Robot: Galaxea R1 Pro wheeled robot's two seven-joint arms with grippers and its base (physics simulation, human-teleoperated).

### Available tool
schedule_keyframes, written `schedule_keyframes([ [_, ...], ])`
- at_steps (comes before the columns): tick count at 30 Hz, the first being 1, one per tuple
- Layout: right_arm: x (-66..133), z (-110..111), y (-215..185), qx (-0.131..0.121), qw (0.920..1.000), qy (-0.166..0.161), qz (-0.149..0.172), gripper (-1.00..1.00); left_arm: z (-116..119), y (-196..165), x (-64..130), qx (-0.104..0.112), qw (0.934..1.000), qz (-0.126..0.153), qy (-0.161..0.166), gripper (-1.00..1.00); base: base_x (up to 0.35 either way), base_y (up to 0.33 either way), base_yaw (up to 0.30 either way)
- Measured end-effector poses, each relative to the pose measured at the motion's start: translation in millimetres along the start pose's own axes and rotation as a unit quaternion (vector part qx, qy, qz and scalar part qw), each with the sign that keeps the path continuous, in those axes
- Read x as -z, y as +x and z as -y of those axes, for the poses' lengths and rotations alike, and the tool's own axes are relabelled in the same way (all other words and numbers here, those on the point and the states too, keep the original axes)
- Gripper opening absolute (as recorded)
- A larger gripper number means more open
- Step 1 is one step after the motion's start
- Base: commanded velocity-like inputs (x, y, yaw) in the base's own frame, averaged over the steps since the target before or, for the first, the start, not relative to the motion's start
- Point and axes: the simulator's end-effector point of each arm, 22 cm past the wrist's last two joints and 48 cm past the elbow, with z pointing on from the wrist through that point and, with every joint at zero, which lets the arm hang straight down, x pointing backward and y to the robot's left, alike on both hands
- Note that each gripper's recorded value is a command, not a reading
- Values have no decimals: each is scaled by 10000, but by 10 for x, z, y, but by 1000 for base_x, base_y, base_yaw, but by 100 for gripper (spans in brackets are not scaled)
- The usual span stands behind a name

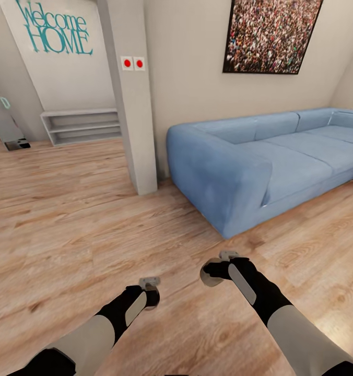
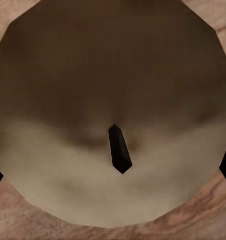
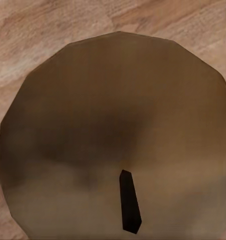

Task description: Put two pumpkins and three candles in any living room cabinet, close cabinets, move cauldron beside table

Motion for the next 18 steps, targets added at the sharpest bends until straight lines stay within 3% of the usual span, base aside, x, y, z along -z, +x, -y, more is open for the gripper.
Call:
schedule_keyframes([
  [18,328,-43,-268,48,9995,11,316,-100,57,-313,320,-23,9993,373,40,-100,0,0,0],
])
